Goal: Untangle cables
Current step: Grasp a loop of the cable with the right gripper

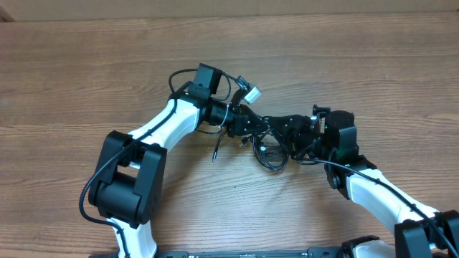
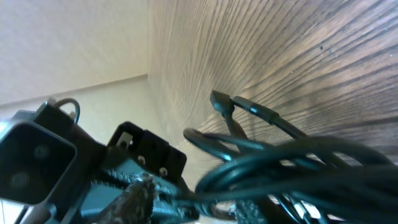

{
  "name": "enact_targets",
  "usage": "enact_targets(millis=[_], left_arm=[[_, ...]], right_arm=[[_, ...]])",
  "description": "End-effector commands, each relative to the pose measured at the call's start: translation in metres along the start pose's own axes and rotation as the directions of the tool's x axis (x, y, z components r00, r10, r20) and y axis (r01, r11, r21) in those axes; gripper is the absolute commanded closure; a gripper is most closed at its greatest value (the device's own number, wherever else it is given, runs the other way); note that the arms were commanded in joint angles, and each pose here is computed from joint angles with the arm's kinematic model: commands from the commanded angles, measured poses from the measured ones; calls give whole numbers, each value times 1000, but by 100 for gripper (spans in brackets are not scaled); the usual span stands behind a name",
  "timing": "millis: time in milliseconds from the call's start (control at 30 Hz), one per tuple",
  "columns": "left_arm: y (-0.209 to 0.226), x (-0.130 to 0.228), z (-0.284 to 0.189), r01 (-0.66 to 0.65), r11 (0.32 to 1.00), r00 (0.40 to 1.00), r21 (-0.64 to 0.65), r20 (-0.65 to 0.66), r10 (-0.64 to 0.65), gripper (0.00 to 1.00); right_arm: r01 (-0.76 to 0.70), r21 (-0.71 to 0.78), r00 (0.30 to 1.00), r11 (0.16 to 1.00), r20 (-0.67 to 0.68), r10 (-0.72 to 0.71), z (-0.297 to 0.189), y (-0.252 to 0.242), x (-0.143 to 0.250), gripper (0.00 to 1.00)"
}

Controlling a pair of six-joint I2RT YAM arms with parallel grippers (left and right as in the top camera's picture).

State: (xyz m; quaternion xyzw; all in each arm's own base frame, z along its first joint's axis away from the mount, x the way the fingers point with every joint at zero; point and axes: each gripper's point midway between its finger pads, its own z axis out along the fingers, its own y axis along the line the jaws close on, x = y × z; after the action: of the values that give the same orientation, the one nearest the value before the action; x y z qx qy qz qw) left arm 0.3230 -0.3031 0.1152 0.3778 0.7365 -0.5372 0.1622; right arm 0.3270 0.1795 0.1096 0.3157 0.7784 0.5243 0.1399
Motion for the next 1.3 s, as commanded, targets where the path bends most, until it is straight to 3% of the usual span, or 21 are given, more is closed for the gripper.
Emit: enact_targets(millis=[0,200,400,667,767,867,1067,1200,1267], left_arm=[[-13,-8,7,-33,998,999,52,6,33,96],[-16,-8,11,-41,997,999,59,-1,41,96],[-2,-11,-4,-8,1000,1000,21,26,7,94],[36,-19,-60,161,985,979,-58,137,-152,80],[46,-19,-77,204,976,967,-77,171,-189,70],[51,-17,-86,224,971,961,-87,185,-205,61],[55,-13,-88,246,963,958,-110,180,-224,59],[50,-11,-86,227,970,963,-89,170,-210,60],[43,-11,-86,199,979,968,-55,167,-187,56]], right_arm=[[-10,-12,1000,1000,22,11,1,6,-5,64],[-4,-12,1000,1000,21,4,1,6,-5,96],[157,-28,987,987,-30,-158,0,8,4,96],[399,-102,903,911,-131,-410,-2,10,26,96],[457,-144,865,878,-158,-476,-3,13,34,96],[531,-224,799,817,-189,-571,-7,19,47,96],[645,-526,532,554,-210,-820,-30,34,92,96],[659,-558,490,505,-191,-851,-33,34,96,96],[668,-564,474,485,-180,-862,-33,34,96,96]])
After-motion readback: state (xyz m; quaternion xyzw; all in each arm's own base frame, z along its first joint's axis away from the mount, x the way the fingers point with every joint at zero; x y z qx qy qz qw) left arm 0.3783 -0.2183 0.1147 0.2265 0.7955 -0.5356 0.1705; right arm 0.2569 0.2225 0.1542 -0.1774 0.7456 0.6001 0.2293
